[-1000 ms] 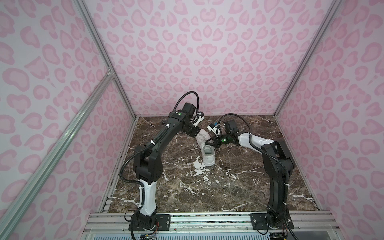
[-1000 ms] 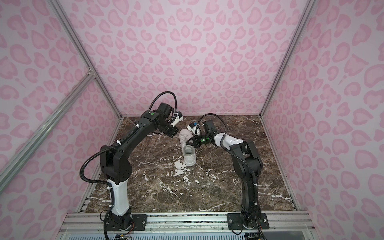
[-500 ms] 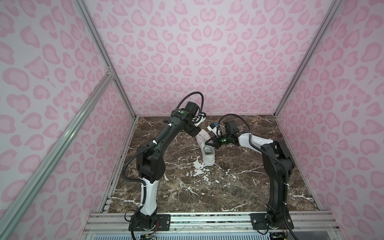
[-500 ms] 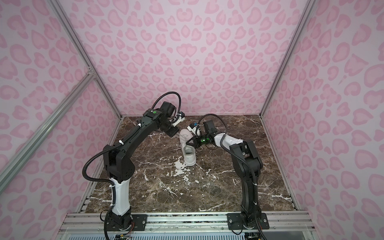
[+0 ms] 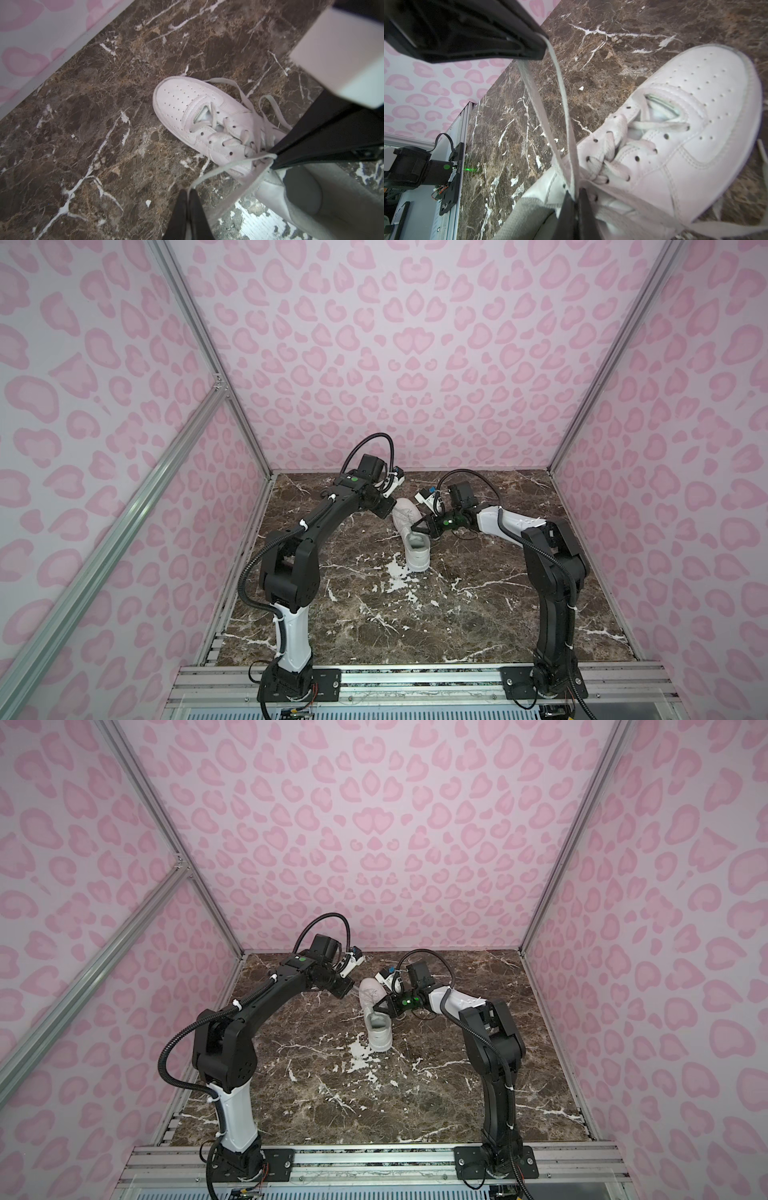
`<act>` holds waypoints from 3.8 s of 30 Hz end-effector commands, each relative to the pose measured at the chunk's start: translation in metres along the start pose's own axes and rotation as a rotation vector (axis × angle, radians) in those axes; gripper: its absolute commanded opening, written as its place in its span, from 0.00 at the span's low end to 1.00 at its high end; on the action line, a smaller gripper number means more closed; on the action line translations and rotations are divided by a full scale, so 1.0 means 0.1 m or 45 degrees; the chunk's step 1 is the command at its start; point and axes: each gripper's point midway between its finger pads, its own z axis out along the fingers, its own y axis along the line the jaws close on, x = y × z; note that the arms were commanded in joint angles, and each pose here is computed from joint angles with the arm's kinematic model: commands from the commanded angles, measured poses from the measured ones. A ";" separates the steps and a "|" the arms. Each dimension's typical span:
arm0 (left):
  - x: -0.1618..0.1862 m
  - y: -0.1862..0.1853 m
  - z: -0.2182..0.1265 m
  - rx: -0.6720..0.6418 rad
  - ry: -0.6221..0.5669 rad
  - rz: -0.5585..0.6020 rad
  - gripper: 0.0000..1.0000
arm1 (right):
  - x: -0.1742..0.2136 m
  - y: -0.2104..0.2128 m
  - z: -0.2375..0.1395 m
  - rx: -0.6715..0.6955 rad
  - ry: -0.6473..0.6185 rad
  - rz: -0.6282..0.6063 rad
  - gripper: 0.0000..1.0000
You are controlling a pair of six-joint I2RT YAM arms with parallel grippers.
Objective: Tie the shoes
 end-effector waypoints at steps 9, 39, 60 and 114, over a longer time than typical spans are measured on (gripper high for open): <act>-0.08 0.17 0.05 0.124 -0.142 -0.219 0.51 | 0.34 -0.13 0.02 0.090 0.151 0.119 0.03; 0.51 -0.60 0.31 0.632 -0.244 -0.388 0.50 | 0.35 -0.11 0.05 0.079 0.174 0.116 0.03; 0.58 -0.57 0.29 0.622 -0.220 -0.417 0.04 | 0.36 -0.10 0.04 0.075 0.179 0.113 0.02; 0.53 -0.54 0.43 0.447 -0.261 -0.026 0.03 | 0.38 -0.10 0.06 0.058 0.201 0.122 0.02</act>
